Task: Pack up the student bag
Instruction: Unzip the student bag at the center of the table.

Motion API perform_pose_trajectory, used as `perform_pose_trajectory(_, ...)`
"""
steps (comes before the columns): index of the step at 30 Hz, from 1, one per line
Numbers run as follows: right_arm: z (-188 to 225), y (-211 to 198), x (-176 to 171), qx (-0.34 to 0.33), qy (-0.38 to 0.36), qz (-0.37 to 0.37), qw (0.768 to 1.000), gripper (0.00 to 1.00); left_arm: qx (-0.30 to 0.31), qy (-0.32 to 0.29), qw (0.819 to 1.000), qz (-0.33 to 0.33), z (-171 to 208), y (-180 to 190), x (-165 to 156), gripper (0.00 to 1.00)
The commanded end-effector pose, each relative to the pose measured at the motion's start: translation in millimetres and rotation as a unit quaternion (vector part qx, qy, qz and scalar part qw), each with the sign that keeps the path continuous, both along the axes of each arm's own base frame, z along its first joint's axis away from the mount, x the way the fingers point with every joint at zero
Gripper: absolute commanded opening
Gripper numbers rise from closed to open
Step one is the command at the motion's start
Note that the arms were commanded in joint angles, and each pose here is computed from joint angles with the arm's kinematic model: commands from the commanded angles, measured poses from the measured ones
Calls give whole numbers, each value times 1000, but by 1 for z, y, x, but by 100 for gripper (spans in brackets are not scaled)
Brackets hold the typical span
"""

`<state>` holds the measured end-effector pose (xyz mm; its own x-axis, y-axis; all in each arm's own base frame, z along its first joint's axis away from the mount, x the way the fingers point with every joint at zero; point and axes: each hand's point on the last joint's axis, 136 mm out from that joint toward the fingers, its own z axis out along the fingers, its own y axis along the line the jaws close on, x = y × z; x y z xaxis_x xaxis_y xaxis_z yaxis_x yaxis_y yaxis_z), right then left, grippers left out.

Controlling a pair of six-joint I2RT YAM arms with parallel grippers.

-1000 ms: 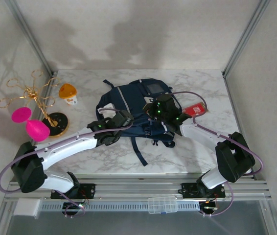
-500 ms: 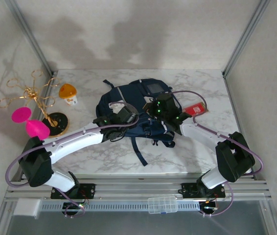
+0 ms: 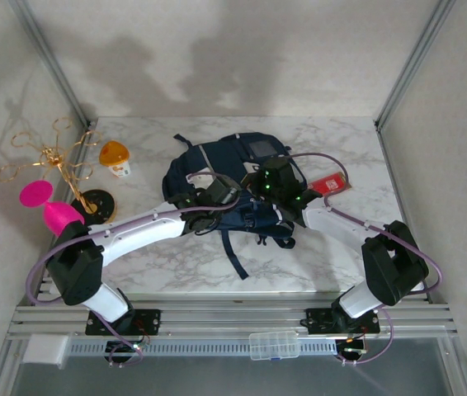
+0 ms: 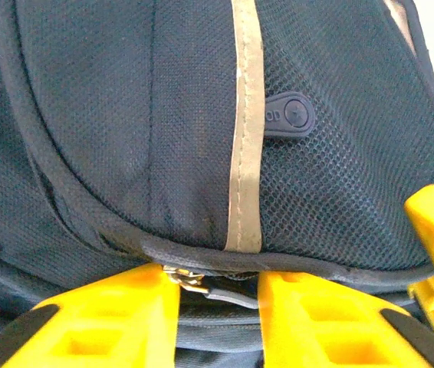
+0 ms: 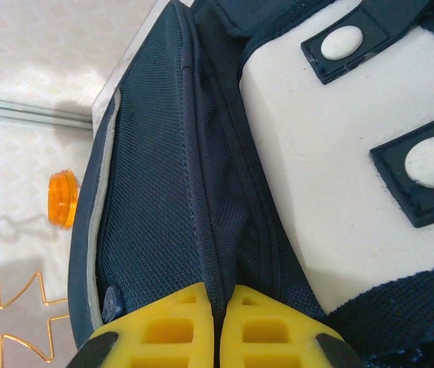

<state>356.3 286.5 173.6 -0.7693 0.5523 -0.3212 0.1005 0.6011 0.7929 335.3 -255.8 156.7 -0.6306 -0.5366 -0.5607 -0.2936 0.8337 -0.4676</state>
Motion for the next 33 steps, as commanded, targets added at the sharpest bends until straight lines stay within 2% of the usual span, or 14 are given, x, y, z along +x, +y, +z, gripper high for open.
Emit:
perform_pose_trajectory(1,52,24,2,54,-61,29,996,0,-31,-51,996,64,8,9,29,22)
perform_pose_trajectory(8,46,21,1,40,-57,30,997,0,-23,-70,996,50,24,18,27,1)
perform_pose_trajectory(15,56,36,7,38,-69,64,995,0,15,-61,998,9,31,40,5,0)
perform_pose_trajectory(22,69,59,-3,19,-92,157,983,0,90,-22,996,-4,23,101,-26,0)
perform_pose_trajectory(25,73,61,-7,-1,-104,204,973,0,105,-1,994,-32,15,111,-36,0)
perform_pose_trajectory(28,71,46,2,-34,-114,226,967,0,110,24,990,-88,2,103,-48,0)
perform_pose_trajectory(31,72,24,22,-32,-118,230,966,0,85,35,985,-147,-5,80,-59,0)
perform_pose_trajectory(33,70,15,39,-63,-118,228,964,0,67,35,982,-172,-6,64,-63,0)
